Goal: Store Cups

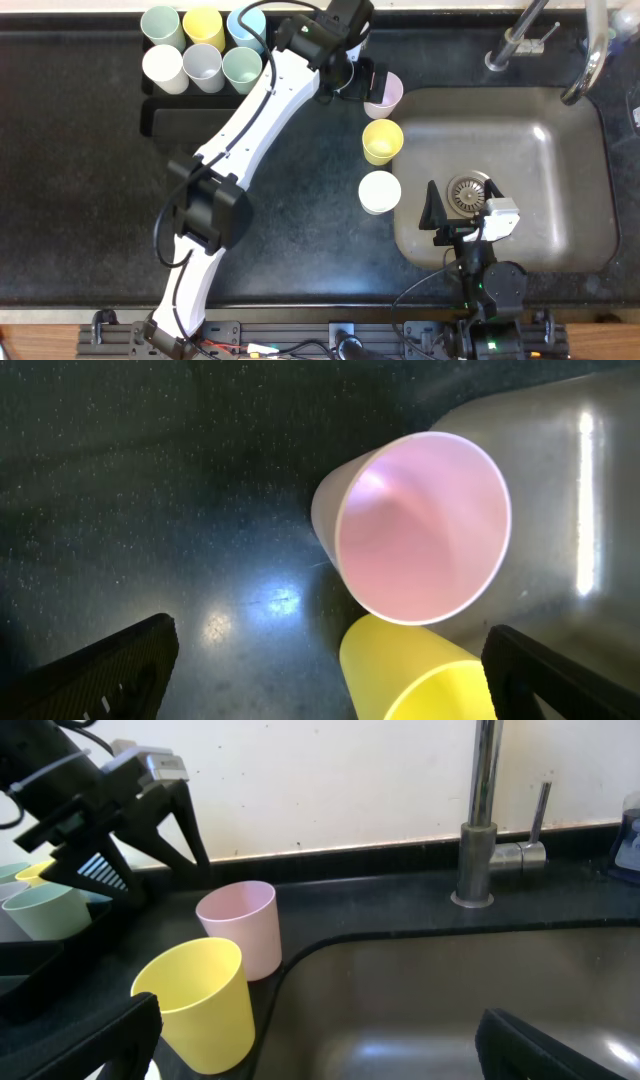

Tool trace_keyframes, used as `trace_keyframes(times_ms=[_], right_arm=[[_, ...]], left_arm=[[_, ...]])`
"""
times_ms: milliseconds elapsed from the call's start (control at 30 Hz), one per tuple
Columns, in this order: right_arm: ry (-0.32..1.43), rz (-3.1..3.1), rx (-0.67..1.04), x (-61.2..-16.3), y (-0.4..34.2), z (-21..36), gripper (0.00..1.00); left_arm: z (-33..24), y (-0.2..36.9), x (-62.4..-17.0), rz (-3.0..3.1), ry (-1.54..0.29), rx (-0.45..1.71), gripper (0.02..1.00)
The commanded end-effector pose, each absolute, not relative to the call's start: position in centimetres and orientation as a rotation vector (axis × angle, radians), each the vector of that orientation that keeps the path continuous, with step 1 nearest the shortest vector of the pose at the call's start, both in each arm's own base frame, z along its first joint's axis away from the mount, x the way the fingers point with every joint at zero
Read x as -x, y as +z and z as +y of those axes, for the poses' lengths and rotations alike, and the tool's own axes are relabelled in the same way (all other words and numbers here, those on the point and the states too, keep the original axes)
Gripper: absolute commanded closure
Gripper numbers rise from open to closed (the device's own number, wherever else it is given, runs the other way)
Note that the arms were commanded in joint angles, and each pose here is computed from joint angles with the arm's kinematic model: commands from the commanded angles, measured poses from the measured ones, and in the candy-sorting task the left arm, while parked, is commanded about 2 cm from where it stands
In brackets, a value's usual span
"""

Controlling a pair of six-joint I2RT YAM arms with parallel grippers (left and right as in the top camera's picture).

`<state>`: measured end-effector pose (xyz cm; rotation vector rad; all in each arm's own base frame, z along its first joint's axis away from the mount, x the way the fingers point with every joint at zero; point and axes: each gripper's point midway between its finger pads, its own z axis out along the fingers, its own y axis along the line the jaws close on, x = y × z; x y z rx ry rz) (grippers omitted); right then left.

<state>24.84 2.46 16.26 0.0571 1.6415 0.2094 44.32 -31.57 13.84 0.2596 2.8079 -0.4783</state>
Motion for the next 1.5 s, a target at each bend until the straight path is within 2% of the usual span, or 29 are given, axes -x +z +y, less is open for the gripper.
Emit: trace_keyframes(times_ms=[33, 1000, 1033, 1067, 1133, 1167, 1500], right_arm=[[0.210, 1.642, -0.064, -24.9, 15.9, 2.4, 0.003], [0.210, 1.642, -0.064, -24.9, 15.9, 2.4, 0.003], [0.210, 1.642, -0.064, -24.9, 15.9, 2.4, 0.003], [0.210, 1.642, -0.064, -24.9, 15.9, 2.4, 0.005], [0.210, 1.642, -0.064, -24.9, 15.9, 2.4, 0.003], [0.210, 1.642, -0.064, -24.9, 15.9, 2.4, 0.001], [0.210, 1.642, -0.064, -24.9, 15.9, 2.4, 0.003]], left_arm=[[-32.1, 12.5, -45.2, 2.806, -0.468, -0.244, 0.018], [-31.5, 10.2, -46.0, 2.821, -0.374, -0.201, 0.029], [-31.4, 10.2, -46.1, 2.820, -0.369, -0.199, 0.154], [-31.4, 10.2, -46.1, 2.818, -0.365, -0.198, 0.437], [-31.3, 10.2, -46.2, 2.816, -0.357, -0.196, 0.871], [-31.1, 10.1, -46.3, 2.812, -0.344, -0.192, 0.980], [-30.6, 10.5, -47.6, 2.766, -0.317, -0.167, 0.982]])
